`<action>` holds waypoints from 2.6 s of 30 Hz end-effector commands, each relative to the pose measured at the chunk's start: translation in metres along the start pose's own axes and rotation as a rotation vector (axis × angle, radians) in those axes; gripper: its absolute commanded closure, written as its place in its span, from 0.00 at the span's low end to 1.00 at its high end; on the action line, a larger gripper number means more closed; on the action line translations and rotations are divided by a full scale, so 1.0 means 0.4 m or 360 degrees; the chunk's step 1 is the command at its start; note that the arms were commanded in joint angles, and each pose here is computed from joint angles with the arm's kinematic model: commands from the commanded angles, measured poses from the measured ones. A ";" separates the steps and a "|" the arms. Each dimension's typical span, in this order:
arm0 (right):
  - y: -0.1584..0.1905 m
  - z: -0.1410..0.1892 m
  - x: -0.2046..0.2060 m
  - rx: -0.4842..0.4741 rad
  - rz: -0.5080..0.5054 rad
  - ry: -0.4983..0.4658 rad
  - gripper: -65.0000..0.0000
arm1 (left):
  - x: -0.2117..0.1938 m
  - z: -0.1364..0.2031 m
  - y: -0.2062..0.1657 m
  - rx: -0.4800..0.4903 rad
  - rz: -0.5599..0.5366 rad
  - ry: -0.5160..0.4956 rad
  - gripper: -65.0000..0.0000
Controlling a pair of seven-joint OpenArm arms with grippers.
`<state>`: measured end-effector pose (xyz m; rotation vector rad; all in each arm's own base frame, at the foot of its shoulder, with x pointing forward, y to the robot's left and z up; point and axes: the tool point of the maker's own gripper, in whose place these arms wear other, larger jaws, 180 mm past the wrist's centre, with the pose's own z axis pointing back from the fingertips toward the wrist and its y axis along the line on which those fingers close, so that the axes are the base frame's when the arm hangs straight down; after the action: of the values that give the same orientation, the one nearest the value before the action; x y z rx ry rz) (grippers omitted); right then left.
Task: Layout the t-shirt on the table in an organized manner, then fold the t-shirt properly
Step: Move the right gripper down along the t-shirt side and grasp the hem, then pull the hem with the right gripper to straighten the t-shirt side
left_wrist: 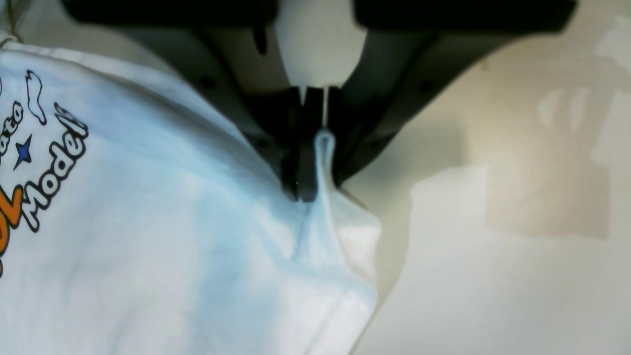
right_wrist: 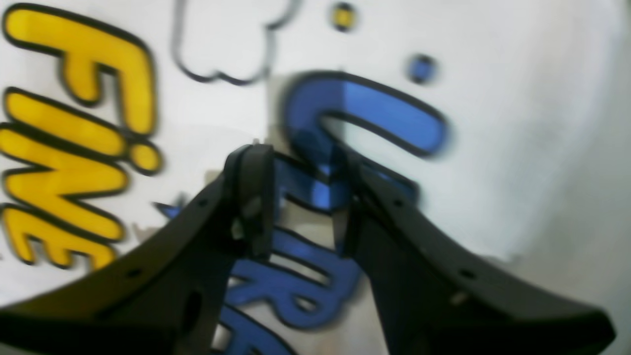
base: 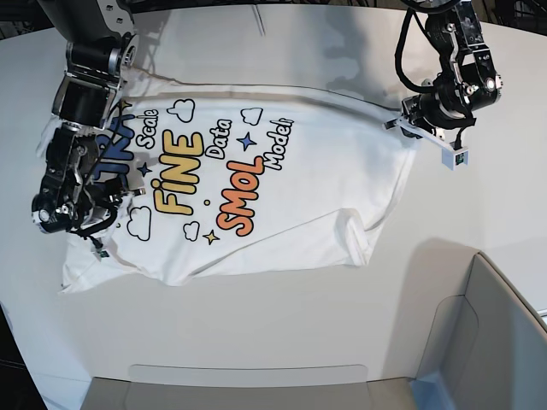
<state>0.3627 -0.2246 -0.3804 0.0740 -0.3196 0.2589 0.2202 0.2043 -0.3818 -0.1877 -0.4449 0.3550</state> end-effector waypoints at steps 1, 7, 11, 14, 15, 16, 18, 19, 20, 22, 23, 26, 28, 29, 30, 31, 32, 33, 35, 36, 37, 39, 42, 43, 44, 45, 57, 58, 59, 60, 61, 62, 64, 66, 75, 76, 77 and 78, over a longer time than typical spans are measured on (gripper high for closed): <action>-0.019 0.030 0.060 -0.0019 0.0012 -0.0080 0.70 | 0.017 0.011 0.000 0.0000 -0.0010 -0.0034 1.00; 0.038 -0.041 0.166 0.0073 0.0039 -0.0049 0.70 | 0.018 0.011 -0.002 -0.0002 -0.0008 -0.0035 1.00; 0.029 -0.049 0.286 0.0050 -0.0153 -0.0206 0.70 | 0.017 0.011 0.007 0.0030 -0.0015 -0.0035 1.00; 0.065 -0.017 0.403 0.0078 -0.0060 -0.0316 0.70 | 0.013 0.008 0.006 0.0044 -0.0008 -0.0035 1.00; 0.091 -0.003 0.441 0.0084 0.0013 -0.0347 0.70 | 0.012 0.005 -0.002 0.0030 0.0002 -0.0035 1.00; 0.115 0.020 0.480 0.0076 0.0099 -0.0386 0.70 | 0.009 0.004 -0.006 0.0023 0.0009 -0.0033 1.00; 0.149 0.062 0.534 0.0064 0.0218 -0.0445 0.70 | 0.007 0.003 -0.011 0.0015 0.0015 -0.0031 1.00; 0.158 0.079 0.548 0.0057 0.0242 -0.0461 0.70 | 0.007 0.003 -0.011 0.0015 0.0015 -0.0031 1.00; 0.159 0.099 0.557 0.0051 0.0248 -0.0469 0.70 | 0.005 0.003 -0.010 0.0016 0.0015 -0.0028 1.00; 0.155 0.130 0.553 0.0101 0.0182 -0.0506 0.70 | 0.002 0.002 -0.009 0.0018 0.0016 -0.0024 1.00; 0.139 0.145 0.540 0.0137 0.0117 -0.0539 0.70 | 0.003 0.003 -0.008 0.0020 0.0014 -0.0024 1.00; 0.047 0.206 0.472 0.0196 -0.0111 -0.0658 0.70 | 0.003 0.003 -0.008 0.0020 0.0014 -0.0024 1.00; 0.006 0.230 0.414 0.0228 -0.0227 -0.0703 0.70 | 0.003 0.003 -0.008 0.0020 0.0014 -0.0024 1.00; -0.013 0.225 0.371 0.0225 -0.0269 -0.0676 0.70 | 0.003 0.003 -0.008 0.0020 0.0014 -0.0024 1.00; -0.023 0.216 0.339 0.0214 -0.0276 -0.0632 0.70 | 0.003 0.003 -0.008 0.0020 0.0014 -0.0024 1.00; -0.047 0.204 0.295 0.0183 -0.0286 -0.0568 0.70 | 0.003 0.003 -0.008 0.0020 0.0014 -0.0024 1.00; -0.064 0.190 0.252 0.0168 -0.0295 -0.0517 0.70 | 0.002 0.002 -0.009 0.0019 0.0012 -0.0023 1.00; -0.070 0.179 0.222 0.0176 -0.0296 -0.0497 0.70 | 0.002 0.002 -0.009 0.0019 0.0012 -0.0023 1.00; -0.081 0.167 0.162 0.0196 -0.0257 -0.0484 0.70 | 0.002 0.002 -0.009 0.0019 0.0012 -0.0023 1.00; -0.092 0.161 0.120 0.0198 -0.0256 -0.0469 0.70 | 0.002 0.002 -0.009 0.0019 0.0012 -0.0023 1.00; -0.105 0.160 0.089 0.0193 -0.0266 -0.0464 0.70 | 0.001 0.002 -0.008 0.0020 0.0013 -0.0021 1.00; -0.132 0.157 0.027 0.0178 -0.0315 -0.0443 0.70 | 0.000 0.002 -0.009 0.0018 0.0011 -0.0020 1.00; -0.140 0.156 -0.009 0.0209 -0.0346 -0.0440 0.70 | 0.000 0.001 -0.011 0.0016 0.0004 -0.0017 1.00; -0.142 0.162 -0.009 0.0223 -0.0348 -0.0454 0.70 | -0.001 0.001 -0.012 0.0015 0.0002 -0.0016 1.00; -0.143 0.169 -0.005 0.0239 -0.0349 -0.0472 0.70 | -0.001 0.001 -0.013 0.0014 0.0000 -0.0015 1.00; -0.142 0.177 0.002 0.0264 -0.0347 -0.0497 0.70 | -0.002 0.000 -0.014 0.0012 0.0002 -0.0015 1.00; -0.126 0.199 0.032 0.0314 -0.0184 -0.0587 0.70 | -0.013 -0.003 -0.028 -0.0011 0.0021 0.0012 1.00; -0.126 0.199 0.032 0.0314 -0.0184 -0.0587 0.70 | -0.014 -0.004 -0.030 -0.0014 0.0022 0.0017 1.00; -0.126 0.199 0.032 0.0314 -0.0184 -0.0587 0.70 | -0.015 -0.004 -0.031 -0.0016 0.0023 0.0018 1.00; -0.127 0.199 0.032 0.0312 -0.0184 -0.0585 0.70 | -0.013 -0.004 -0.032 -0.0017 0.0023 0.0016 1.00; -0.124 0.198 0.032 0.0315 -0.0182 -0.0584 0.70 | -0.013 -0.004 -0.032 -0.0017 0.0023 0.0016 1.00; -0.123 0.197 0.032 0.0317 -0.0185 -0.0584 0.70 | -0.013 -0.004 -0.032 -0.0017 0.0023 0.0016 1.00; -0.123 0.196 0.032 0.0316 -0.0183 -0.0581 0.70 | -0.013 -0.004 -0.030 -0.0015 0.0025 0.0015 1.00; -0.122 0.194 0.028 0.0316 -0.0183 -0.0576 0.70 | -0.012 -0.003 -0.028 -0.0013 0.0029 0.0013 1.00; -0.113 0.184 -0.056 0.0081 0.0012 -0.0398 0.70 | -0.011 -0.003 -0.027 -0.0012 0.0030 0.0012 1.00; -0.114 0.178 -0.065 0.0050 0.0011 -0.0376 0.70 | -0.011 -0.003 -0.027 -0.0012 0.0030 0.0012 1.00; -0.117 0.170 -0.076 0.0023 -0.0003 -0.0352 0.70 | -0.011 -0.003 -0.027 -0.0012 0.0030 0.0012 1.00; -0.124 0.162 -0.087 -0.0006 -0.0026 -0.0329 0.70 | -0.011 -0.003 -0.027 -0.0012 0.0030 0.0012 1.00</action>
<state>0.3161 -0.2855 -0.3443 0.1077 -0.4798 0.2238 0.2156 0.1902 -0.3883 -0.2032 -0.4161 0.3755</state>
